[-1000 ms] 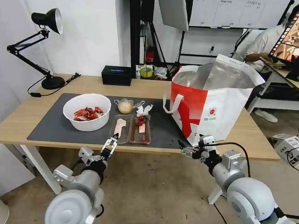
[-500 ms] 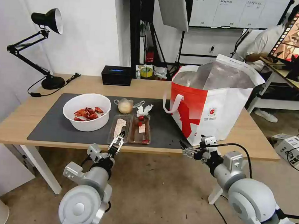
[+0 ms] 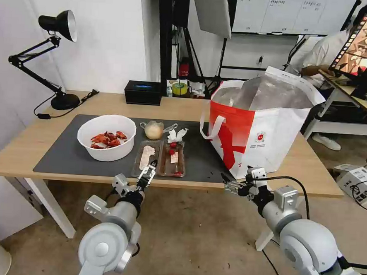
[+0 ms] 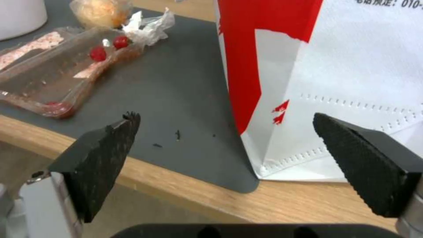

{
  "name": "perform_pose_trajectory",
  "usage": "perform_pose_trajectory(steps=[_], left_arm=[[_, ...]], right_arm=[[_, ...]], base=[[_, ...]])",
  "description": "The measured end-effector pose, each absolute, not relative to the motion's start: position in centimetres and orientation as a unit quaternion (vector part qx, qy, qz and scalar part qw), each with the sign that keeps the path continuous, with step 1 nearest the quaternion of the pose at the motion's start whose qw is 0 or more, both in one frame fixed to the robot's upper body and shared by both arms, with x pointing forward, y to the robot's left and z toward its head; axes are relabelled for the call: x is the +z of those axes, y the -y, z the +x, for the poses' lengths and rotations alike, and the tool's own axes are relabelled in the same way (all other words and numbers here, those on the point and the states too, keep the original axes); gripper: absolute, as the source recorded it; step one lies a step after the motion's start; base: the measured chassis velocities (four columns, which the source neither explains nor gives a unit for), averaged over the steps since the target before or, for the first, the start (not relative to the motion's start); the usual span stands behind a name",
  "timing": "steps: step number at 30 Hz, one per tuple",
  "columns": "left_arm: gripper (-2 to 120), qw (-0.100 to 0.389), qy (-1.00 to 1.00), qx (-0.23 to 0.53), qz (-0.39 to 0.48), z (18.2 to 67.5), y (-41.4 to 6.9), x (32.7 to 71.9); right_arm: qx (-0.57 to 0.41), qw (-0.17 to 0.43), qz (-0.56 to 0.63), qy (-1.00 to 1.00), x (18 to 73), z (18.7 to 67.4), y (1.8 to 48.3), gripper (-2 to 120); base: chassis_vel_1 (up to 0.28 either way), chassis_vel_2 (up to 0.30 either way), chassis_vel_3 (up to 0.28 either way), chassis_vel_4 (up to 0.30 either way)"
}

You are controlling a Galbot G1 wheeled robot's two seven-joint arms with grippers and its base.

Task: Pick up the trash from the table and place it into the takeout bag.

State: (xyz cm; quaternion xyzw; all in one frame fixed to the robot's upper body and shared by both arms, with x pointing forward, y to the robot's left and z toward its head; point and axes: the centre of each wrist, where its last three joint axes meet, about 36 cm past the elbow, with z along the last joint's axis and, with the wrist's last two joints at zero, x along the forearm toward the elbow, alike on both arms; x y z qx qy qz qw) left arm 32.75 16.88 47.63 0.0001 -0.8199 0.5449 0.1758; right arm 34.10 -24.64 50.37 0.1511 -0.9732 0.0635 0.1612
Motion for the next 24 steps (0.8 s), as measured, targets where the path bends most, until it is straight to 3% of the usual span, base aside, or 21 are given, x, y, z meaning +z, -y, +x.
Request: perform_pose_trajectory(steps=[24], left_arm=[[100,0.185,0.813,0.551,0.004,34.9,-15.7,46.1]], right_arm=[[0.063,0.165,0.144,0.974,49.8,34.0,24.8,100]], base=[[0.000,0.000,0.000,0.000]])
